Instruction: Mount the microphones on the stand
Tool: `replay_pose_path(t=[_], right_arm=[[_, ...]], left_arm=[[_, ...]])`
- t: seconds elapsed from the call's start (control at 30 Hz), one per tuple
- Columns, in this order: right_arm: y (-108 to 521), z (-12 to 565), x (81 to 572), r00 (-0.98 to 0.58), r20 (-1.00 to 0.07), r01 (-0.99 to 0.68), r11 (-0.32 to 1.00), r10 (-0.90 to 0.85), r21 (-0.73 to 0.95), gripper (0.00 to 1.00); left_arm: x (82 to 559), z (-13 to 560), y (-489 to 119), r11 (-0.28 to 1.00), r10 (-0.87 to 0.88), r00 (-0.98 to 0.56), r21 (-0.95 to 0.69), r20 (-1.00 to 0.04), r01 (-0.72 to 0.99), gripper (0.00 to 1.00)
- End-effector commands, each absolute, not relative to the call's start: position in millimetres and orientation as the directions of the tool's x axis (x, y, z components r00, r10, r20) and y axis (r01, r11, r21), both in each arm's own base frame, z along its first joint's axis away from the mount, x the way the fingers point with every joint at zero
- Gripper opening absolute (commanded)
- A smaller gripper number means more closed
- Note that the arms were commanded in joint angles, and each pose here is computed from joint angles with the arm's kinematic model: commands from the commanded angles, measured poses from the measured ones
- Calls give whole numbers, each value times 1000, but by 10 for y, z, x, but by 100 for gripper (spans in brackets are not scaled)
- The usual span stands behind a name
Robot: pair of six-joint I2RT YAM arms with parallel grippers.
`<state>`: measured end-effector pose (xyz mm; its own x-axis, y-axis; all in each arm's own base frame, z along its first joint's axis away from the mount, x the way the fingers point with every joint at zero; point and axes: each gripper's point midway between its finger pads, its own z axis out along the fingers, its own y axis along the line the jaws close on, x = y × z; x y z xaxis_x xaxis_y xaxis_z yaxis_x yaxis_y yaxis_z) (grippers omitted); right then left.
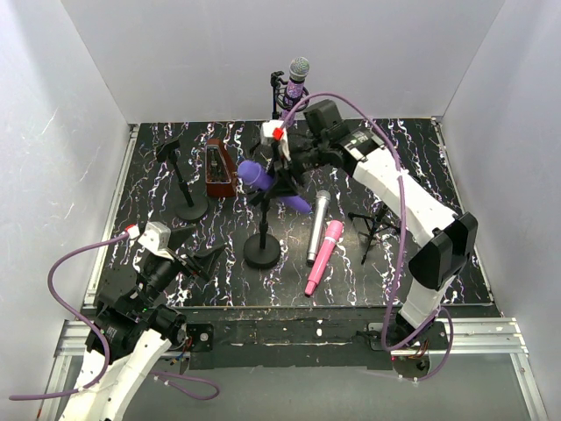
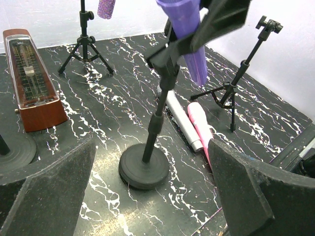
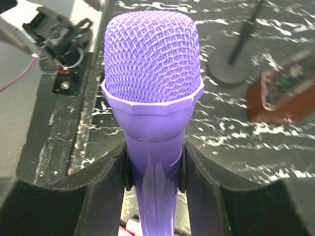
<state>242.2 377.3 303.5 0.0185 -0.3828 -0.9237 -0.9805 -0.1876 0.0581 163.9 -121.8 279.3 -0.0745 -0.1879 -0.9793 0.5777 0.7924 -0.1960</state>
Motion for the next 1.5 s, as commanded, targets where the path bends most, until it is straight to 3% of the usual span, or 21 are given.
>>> replay_pose_path(t=[0.0,0.27,0.6,1.0,1.23,1.47], right_arm=[[3541,3575,2953,95,-959,-995,-14,-266,-95,13],[3207,3648,3804,90,-958,-957,242,-272,-159,12],[2694,3506,4815,33,-947,-786,576,-319,-222,12],[2349,3390,5367,-18,-951,-614,754,-310,-234,12],[2386,3353,5362,-34,-960,-641,743,-279,-194,15],[2647,3334,5005,-29,-966,-799,587,-255,-131,16]], left_arm=[[1647,2765,-1225,792,-178,-74,-188,-981,581,98],[1649,2759,-1230,791,-176,-77,-188,-981,582,98],[1657,2748,-1236,791,-172,-82,-188,-982,582,98],[1668,2729,-1253,789,-166,-94,-190,-982,585,98],[1679,2712,-1263,788,-163,-103,-193,-981,584,98],[1675,2720,-1257,789,-164,-98,-190,-982,584,98]])
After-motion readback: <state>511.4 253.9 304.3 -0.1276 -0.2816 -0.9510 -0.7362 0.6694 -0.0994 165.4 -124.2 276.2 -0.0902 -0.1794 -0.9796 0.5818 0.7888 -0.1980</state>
